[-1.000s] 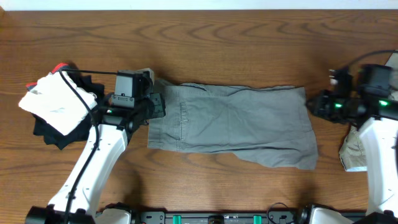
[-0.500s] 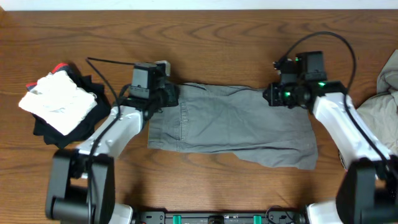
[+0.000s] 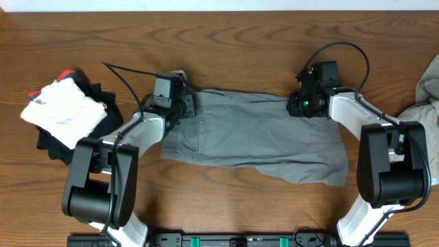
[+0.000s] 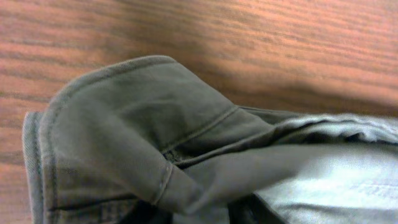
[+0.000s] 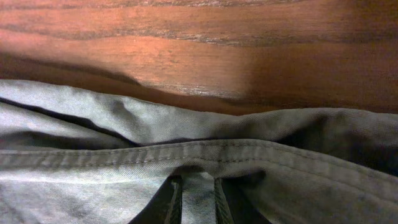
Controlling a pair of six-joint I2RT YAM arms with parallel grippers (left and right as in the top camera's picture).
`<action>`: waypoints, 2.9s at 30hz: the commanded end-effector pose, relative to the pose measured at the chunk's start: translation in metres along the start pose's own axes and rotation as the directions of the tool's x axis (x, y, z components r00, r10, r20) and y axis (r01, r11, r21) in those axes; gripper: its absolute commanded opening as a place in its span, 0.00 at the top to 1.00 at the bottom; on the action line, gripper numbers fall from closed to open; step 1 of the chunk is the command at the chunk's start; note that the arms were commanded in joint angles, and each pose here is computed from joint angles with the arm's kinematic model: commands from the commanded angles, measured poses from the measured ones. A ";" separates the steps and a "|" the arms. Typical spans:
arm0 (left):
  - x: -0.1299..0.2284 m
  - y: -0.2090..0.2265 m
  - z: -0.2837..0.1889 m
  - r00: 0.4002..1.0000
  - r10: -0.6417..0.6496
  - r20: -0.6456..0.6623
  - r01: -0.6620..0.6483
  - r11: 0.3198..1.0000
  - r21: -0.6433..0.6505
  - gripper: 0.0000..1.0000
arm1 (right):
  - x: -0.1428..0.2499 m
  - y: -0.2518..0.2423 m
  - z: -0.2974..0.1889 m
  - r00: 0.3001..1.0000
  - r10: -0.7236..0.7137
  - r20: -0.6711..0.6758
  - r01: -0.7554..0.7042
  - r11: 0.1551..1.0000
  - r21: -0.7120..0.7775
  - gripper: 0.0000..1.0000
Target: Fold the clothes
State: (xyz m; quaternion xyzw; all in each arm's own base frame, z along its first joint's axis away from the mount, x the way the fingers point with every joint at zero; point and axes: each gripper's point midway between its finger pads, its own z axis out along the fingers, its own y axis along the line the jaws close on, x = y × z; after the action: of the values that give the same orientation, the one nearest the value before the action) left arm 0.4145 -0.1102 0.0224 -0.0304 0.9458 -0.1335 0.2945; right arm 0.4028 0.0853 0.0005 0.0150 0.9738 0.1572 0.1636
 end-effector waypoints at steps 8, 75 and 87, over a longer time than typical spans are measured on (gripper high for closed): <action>-0.016 0.016 0.003 0.998 0.011 0.063 -0.005 0.996 -0.093 0.64 | 0.011 -0.035 0.011 0.996 0.081 -0.033 -0.077 0.990 0.119 0.71; 0.066 0.043 -0.041 0.888 -0.238 -0.393 0.314 0.939 0.142 0.94 | 0.092 0.119 0.014 0.924 -0.296 -0.242 0.268 0.953 -0.142 0.64; 0.008 0.021 -0.119 0.971 -0.169 -0.167 0.205 0.952 0.227 0.94 | 0.108 0.149 0.014 0.910 -0.329 -0.254 0.278 0.936 -0.216 0.64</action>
State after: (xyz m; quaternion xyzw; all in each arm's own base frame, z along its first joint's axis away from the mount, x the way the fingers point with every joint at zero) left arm 0.3411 -0.0658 0.0839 -0.0896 0.9391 -0.2794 0.1786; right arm 0.3159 0.2218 0.0044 -0.1621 0.9651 0.1948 0.0655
